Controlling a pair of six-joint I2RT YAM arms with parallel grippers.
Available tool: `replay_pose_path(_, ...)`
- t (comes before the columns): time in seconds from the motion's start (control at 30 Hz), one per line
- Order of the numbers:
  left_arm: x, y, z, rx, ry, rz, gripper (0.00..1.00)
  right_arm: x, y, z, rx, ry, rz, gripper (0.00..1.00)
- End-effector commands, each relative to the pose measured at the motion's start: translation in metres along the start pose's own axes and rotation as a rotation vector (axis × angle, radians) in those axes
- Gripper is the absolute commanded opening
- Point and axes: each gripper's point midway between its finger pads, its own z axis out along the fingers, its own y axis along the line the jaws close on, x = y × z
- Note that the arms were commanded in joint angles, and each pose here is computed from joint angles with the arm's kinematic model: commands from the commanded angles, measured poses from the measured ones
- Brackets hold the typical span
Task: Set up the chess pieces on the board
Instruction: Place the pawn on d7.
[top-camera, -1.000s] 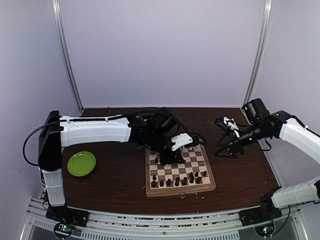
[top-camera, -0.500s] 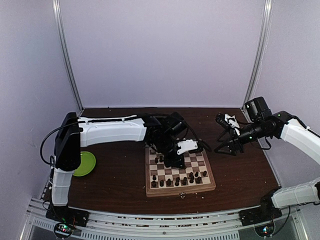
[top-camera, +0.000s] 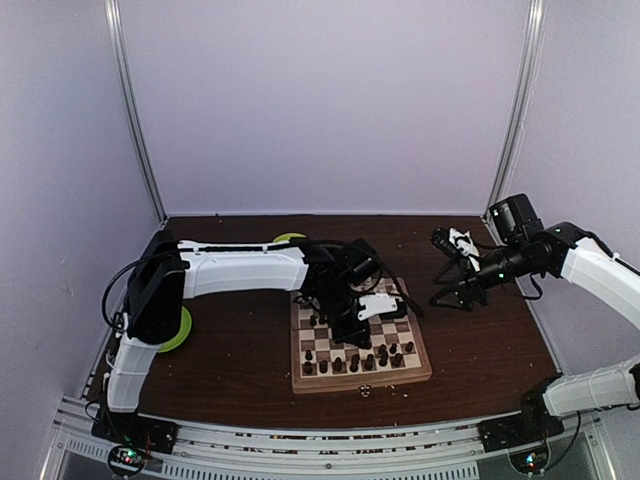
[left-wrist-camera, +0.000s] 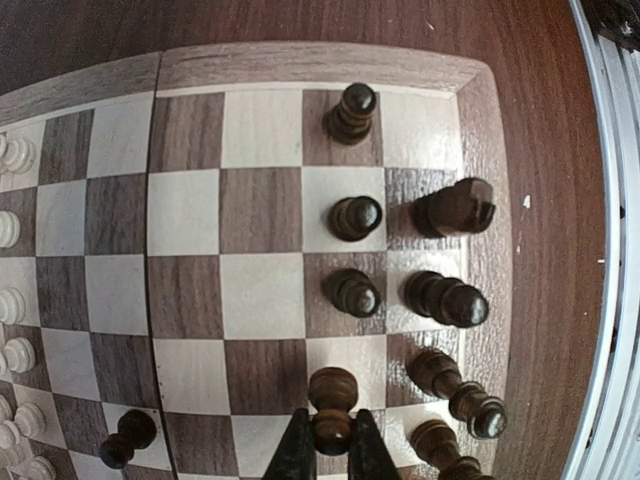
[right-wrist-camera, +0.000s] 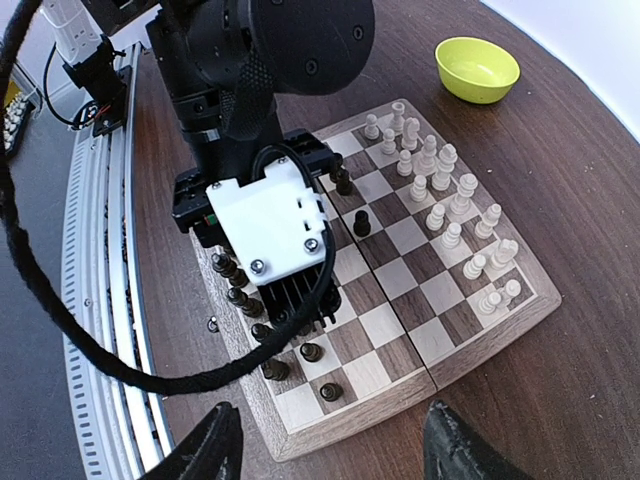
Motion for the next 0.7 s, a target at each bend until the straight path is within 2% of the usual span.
replay_pose_path(0.0, -0.007, -0.002, 0.005, 0.013, -0.013, 0.011, 0.04, 0.002, -0.003, -0.002, 0.017, 0.000, -0.014, 0.61)
replay_pose_path(0.67, 0.000, -0.011, 0.018, 0.058, 0.036, 0.034, 0.06, 0.003, -0.001, 0.000, 0.004, 0.008, -0.016, 0.61)
